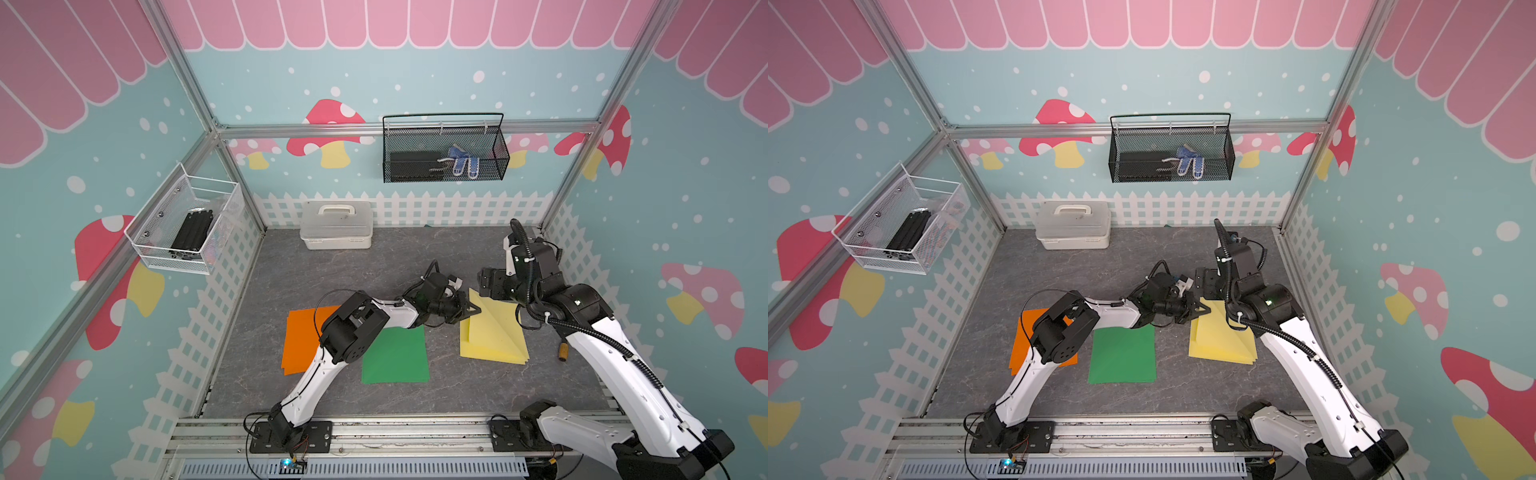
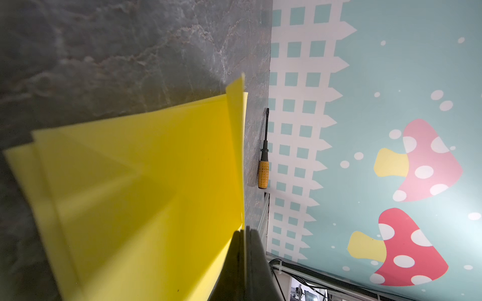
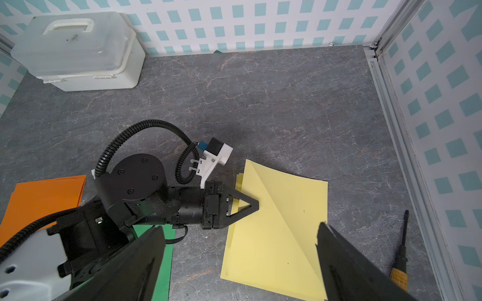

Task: Sort the scattered colored papers by color
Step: Place the colored paper.

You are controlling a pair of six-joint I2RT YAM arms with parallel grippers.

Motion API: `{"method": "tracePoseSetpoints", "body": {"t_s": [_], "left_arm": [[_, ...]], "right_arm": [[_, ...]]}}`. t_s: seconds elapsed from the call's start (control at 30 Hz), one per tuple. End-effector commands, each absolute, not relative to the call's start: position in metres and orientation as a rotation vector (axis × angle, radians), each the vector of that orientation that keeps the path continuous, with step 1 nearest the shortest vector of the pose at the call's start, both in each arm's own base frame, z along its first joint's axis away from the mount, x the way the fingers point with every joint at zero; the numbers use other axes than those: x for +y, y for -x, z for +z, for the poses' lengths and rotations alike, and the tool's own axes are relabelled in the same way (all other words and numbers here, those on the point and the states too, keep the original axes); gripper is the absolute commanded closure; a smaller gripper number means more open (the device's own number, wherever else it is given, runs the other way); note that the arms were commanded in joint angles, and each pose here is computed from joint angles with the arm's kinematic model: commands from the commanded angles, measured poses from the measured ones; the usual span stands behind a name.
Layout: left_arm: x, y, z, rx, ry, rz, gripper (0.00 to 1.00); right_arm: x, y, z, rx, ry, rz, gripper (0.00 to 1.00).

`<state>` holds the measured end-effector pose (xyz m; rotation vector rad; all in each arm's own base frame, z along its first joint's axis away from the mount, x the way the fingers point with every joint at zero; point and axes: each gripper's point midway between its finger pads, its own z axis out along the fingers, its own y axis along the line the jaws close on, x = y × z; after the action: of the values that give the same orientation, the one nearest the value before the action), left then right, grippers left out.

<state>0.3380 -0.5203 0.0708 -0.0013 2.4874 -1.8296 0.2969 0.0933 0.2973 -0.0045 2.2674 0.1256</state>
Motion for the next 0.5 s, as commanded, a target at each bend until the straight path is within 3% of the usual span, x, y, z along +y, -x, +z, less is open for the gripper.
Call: {"method": "tracePoseSetpoints", "body": {"t_s": [0.0, 0.33, 0.4, 0.47], "left_arm": [[-0.523, -0.334, 0.060, 2.482, 0.063, -1.840, 1.00], [-0.514, -0.326, 0.051, 2.520, 0.065, -1.803, 1.00], [-0.513, -0.325, 0.049, 2.526, 0.071, -1.800, 0.94], [-0.510, -0.324, 0.046, 2.537, 0.081, -1.789, 0.78]], "right_arm": [[0.092, -0.298, 0.293, 2.272, -0.024, 0.135, 0.06], [0.093, -0.299, 0.291, 2.274, -0.024, 0.134, 0.06], [0.093, -0.299, 0.290, 2.276, -0.026, 0.134, 0.06], [0.093, -0.299, 0.291, 2.275, -0.024, 0.138, 0.06]]}}
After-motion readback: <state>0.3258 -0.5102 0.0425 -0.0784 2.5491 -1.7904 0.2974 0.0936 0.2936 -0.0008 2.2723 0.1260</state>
